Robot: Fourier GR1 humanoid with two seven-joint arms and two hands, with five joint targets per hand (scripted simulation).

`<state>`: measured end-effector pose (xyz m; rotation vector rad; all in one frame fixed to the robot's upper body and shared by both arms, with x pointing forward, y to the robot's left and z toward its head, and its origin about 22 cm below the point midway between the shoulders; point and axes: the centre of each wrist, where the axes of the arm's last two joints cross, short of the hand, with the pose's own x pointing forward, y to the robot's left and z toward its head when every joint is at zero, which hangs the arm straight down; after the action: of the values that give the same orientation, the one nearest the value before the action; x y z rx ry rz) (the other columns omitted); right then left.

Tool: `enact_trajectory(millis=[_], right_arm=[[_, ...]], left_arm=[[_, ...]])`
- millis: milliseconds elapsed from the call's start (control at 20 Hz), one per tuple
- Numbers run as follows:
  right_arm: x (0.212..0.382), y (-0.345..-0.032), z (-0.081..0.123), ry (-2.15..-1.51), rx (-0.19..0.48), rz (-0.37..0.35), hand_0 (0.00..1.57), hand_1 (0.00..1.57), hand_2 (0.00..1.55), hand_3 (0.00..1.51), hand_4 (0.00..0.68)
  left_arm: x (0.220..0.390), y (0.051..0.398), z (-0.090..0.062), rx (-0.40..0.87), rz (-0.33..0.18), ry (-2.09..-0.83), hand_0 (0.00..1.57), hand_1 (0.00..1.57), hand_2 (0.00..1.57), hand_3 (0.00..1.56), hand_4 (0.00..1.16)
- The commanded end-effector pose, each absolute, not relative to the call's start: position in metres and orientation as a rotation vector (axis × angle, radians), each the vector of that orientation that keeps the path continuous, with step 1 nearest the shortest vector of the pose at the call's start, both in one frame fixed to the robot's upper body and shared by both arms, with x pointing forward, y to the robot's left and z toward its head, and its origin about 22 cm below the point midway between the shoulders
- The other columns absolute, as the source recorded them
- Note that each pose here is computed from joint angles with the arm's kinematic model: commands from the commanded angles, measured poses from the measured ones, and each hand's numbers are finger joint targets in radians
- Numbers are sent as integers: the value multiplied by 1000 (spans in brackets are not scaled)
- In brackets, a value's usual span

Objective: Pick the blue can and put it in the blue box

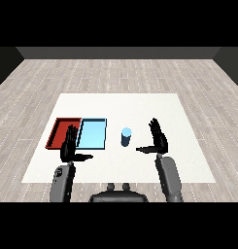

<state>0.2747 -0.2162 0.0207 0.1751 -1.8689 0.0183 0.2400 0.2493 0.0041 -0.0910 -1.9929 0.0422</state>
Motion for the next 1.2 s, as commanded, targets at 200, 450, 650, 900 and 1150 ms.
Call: enact_trajectory(millis=[200, 450, 650, 900, 1150], right_arm=[[302, -212, 11, -1888, 193, -9, 0, 0, 0, 0, 0], [286, -202, 3, -1821, 207, -27, 0, 0, 0, 0, 0], [305, -218, -2, -1781, 231, -40, 0, 0, 0, 0, 0], [314, -210, -9, -1740, 221, -57, 0, 0, 0, 0, 0], [318, -216, -22, -1721, 221, -93, 0, 0, 0, 0, 0]], left_arm=[[235, 257, -14, -99, 67, -2018, 0, 0, 0, 0, 0], [238, 246, 0, -86, 83, -2012, 0, 0, 0, 0, 0], [238, 243, -9, -101, 81, -2023, 0, 0, 0, 0, 0], [236, 259, -6, -97, 100, -1992, 0, 0, 0, 0, 0], [240, 247, 1, -87, 99, -2015, 0, 0, 0, 0, 0]])
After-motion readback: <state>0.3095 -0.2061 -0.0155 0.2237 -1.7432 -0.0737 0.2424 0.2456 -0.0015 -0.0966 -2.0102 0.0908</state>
